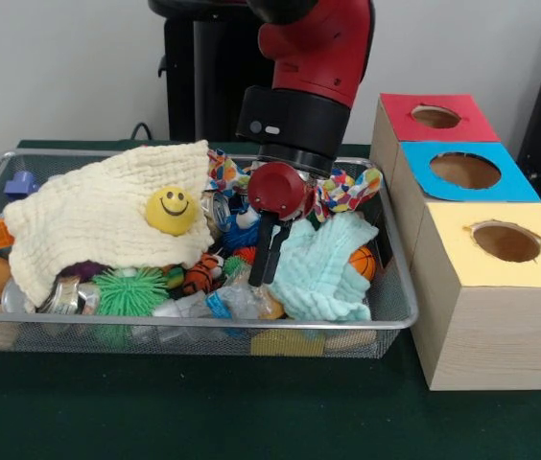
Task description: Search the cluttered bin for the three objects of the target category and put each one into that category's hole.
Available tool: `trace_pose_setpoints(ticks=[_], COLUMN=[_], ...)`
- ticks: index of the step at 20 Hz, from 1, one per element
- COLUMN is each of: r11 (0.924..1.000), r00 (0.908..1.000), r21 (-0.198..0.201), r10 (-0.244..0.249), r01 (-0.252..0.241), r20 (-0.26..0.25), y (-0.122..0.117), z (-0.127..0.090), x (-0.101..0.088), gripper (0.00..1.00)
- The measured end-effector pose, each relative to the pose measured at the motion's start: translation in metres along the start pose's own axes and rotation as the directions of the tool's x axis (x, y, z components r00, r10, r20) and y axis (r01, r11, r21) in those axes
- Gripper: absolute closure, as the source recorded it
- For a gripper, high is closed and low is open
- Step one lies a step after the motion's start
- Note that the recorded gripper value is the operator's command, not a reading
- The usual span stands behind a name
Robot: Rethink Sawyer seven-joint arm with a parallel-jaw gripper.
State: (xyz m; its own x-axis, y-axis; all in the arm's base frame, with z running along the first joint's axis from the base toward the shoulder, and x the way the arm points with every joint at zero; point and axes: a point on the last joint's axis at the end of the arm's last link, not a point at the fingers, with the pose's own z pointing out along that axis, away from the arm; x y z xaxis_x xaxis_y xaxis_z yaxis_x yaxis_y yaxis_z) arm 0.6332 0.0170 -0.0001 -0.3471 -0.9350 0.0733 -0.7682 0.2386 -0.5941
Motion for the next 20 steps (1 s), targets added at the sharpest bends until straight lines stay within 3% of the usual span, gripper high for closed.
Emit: trace_pose_setpoints(ticks=[6,11,20], r11=[0.9988,0.9974,0.9895], r00=[0.9996,0.9989,0.9884], r21=[0.045,0.072,0.131], r10=[-0.019,-0.004,0.078], r01=[0.02,0.007,-0.061], r20=[-0.023,-0.046,-0.13], y=[0.0,-0.008,-0.036], z=[-0.008,-0.014,-0.021], x=[-0.004,0.001,0.04], gripper=[0.0,0.0,0.0])
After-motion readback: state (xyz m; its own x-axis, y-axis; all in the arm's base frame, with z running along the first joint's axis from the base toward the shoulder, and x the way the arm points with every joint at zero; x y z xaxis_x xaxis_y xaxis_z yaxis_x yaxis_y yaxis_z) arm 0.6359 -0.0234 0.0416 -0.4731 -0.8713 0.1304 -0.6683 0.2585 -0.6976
